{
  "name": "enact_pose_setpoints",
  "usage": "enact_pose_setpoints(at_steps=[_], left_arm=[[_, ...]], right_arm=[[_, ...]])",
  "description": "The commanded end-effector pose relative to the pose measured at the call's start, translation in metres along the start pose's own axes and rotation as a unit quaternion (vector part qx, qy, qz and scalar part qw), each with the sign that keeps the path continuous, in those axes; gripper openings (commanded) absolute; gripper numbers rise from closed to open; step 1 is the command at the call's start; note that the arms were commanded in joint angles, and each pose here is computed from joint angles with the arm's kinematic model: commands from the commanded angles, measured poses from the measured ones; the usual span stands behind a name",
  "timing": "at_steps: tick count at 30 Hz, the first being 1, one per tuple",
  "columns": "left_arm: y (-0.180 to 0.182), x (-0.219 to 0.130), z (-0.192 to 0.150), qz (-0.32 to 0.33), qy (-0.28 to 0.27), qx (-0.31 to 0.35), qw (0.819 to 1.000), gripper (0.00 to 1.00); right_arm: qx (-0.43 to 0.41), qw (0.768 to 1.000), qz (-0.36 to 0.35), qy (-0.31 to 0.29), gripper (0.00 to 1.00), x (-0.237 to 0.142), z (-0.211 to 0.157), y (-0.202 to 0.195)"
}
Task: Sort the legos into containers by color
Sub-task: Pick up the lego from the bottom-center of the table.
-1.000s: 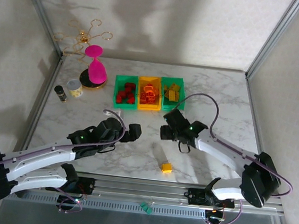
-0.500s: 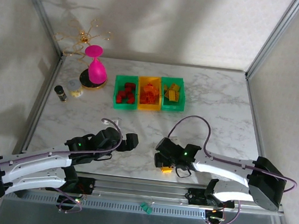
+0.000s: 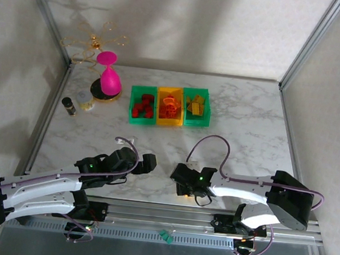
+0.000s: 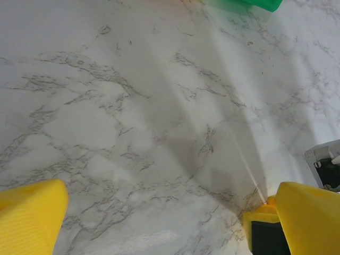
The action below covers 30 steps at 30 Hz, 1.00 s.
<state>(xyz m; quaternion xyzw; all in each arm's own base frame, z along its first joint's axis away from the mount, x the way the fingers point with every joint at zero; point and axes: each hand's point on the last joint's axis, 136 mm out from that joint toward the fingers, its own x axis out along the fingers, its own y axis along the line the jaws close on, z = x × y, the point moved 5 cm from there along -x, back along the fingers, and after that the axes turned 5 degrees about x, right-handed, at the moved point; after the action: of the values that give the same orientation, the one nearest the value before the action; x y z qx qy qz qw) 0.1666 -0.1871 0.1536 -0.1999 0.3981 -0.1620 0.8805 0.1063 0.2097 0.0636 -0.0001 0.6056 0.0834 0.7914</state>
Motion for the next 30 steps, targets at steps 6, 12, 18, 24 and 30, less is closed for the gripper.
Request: enact_pose_setpoints(at_steps=[6, 12, 18, 24, 30], left_arm=[[-0.001, 0.000, 0.007, 0.013, -0.020, 0.005, 1.000, 1.00], [-0.008, 0.001, 0.013, 0.003, -0.032, 0.000, 0.999, 1.00], [-0.021, -0.006, 0.032, 0.001, -0.056, 0.006, 0.998, 1.00], [-0.030, -0.014, 0.058, -0.004, -0.093, 0.008, 0.996, 1.00], [-0.026, -0.010, 0.079, 0.012, -0.108, 0.001, 0.994, 1.00]], right_arm=[[0.008, 1.000, -0.008, -0.014, 0.43, -0.010, 0.007, 0.008], [0.015, 0.999, 0.012, -0.040, 0.40, -0.025, 0.028, 0.017], [0.027, 0.996, 0.033, -0.081, 0.40, -0.045, 0.070, 0.015], [0.033, 0.988, 0.035, -0.144, 0.40, -0.057, 0.133, 0.009], [0.054, 0.975, 0.037, -0.211, 0.41, -0.061, 0.208, 0.003]])
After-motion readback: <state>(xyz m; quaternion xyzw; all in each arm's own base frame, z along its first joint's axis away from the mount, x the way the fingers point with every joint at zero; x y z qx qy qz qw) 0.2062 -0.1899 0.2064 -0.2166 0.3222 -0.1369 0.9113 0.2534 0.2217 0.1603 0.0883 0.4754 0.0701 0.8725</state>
